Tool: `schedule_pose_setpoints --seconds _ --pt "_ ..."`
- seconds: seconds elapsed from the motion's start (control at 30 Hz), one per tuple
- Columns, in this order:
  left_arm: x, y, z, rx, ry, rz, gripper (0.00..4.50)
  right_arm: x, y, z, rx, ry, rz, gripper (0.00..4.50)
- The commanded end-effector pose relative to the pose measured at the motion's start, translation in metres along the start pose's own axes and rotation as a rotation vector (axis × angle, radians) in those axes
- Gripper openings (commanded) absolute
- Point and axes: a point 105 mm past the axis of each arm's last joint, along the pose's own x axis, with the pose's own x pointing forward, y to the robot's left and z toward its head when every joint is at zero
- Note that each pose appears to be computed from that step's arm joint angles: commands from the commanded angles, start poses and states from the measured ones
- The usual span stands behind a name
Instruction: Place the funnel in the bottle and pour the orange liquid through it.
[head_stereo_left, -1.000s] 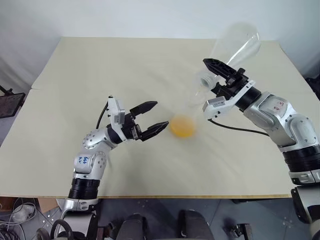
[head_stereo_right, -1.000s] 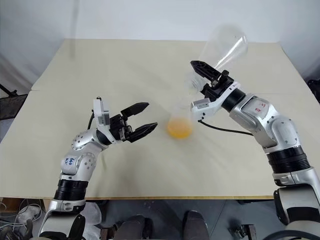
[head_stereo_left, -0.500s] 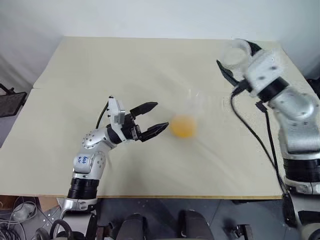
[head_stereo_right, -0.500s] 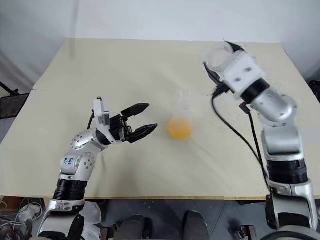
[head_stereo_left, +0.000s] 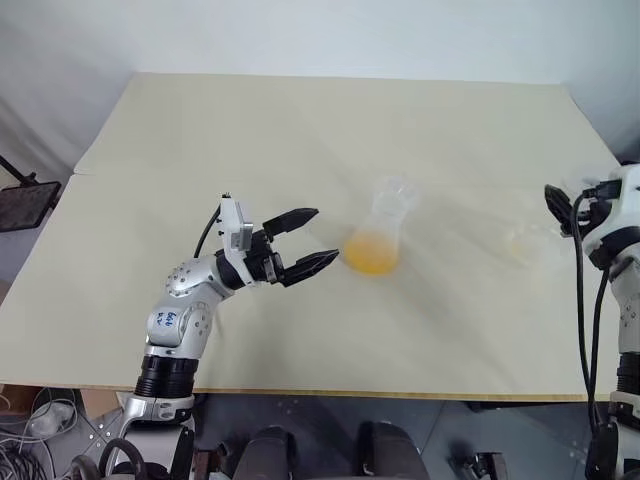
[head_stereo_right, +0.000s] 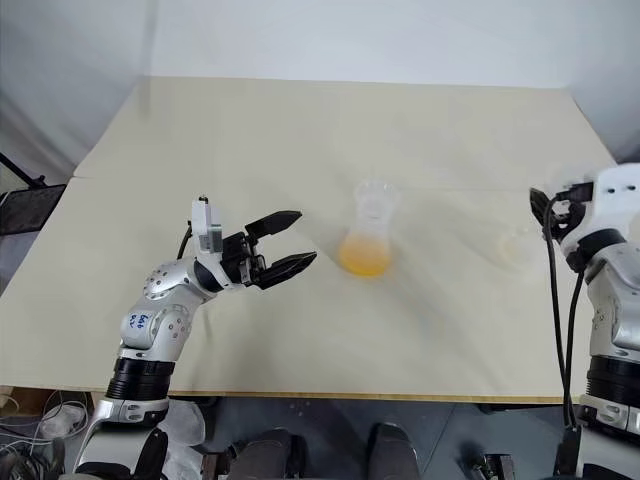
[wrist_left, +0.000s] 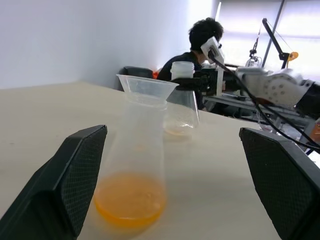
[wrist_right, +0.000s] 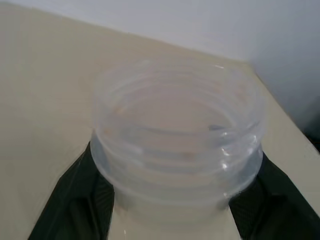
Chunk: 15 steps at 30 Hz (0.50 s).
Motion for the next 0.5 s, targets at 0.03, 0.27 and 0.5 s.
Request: schedule_pose_setpoints --seconds 0.03,0.27,0.5 --pt "0.006 -0.002 0.013 0.037 -0.027 -0.038 4.5 0.004 -0.016 0.009 0.005 -0.062 -0.051 2.5" --pt "0.001 0.001 0.013 0.045 -0.028 -0.027 4.5 0.008 -0.032 -0.001 0.114 -0.061 -0.079 2.5" --pt "-0.004 0.002 0.012 0.05 -0.03 -0.006 4.5 -0.004 -0.035 0.021 0.128 -0.156 -0.039 4.48"
